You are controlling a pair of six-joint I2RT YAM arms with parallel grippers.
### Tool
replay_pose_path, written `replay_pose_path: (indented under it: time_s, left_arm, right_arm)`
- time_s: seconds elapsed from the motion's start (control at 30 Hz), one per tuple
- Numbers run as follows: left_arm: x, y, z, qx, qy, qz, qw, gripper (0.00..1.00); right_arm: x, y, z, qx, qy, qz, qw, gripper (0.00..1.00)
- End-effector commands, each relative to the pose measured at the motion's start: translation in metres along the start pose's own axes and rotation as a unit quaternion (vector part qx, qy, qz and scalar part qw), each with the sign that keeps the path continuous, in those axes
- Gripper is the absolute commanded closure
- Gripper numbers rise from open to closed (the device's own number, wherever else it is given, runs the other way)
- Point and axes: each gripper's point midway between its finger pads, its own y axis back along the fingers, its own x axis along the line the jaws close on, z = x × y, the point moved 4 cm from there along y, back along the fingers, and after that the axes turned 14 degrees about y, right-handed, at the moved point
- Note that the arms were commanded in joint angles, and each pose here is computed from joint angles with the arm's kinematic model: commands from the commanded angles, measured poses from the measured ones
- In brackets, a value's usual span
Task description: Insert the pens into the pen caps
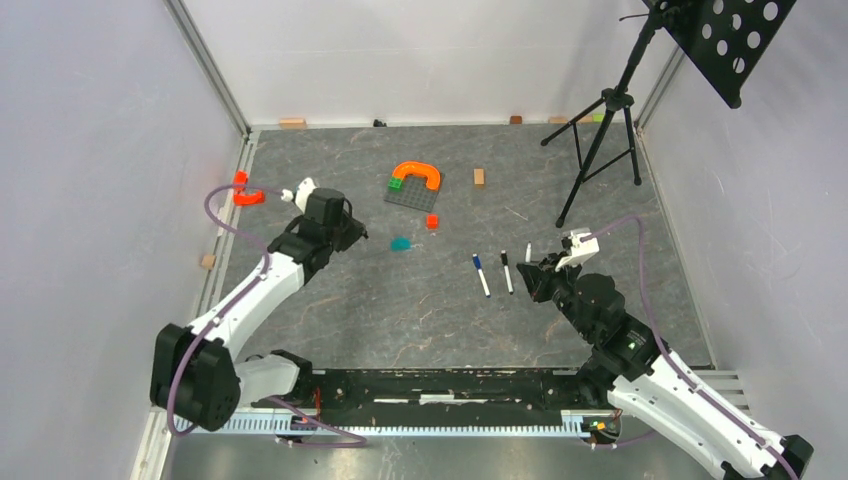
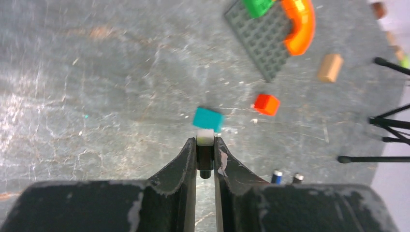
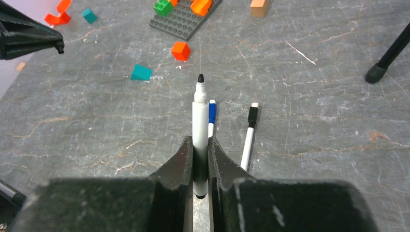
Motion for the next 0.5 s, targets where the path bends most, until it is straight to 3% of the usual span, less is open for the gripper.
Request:
replay_pose_path:
  time_s: [0.0, 0.17, 0.37, 0.47]
  left_arm:
    - [-0.038, 0.031, 0.026, -0.026, -0.064, -0.064, 0.996, 0.98]
    - [-0.067, 0.061, 0.042, -0.025, -0.134, -0.097, 0.986, 0.98]
    - [-0.116, 0.09, 0.045, -0.02, -0.177, -0.24, 0.954, 0.98]
    - [-0.13, 0.09, 0.033, 0.016, -0.18, -0.287, 0.941, 0.98]
  right_arm:
    - [0.006, -0.004, 0.016, -0.04, -0.012, 0.012, 0.999, 1.0]
    - [0.01, -0.012, 0.012, -0.034, -0.01, 0.021, 0.999, 1.0]
    - [0.012, -0.016, 0.015, -0.032, -0.011, 0.023, 0.999, 1.0]
    - [0.013, -0.018, 0.015, -0.032, -0.011, 0.022, 0.999, 1.0]
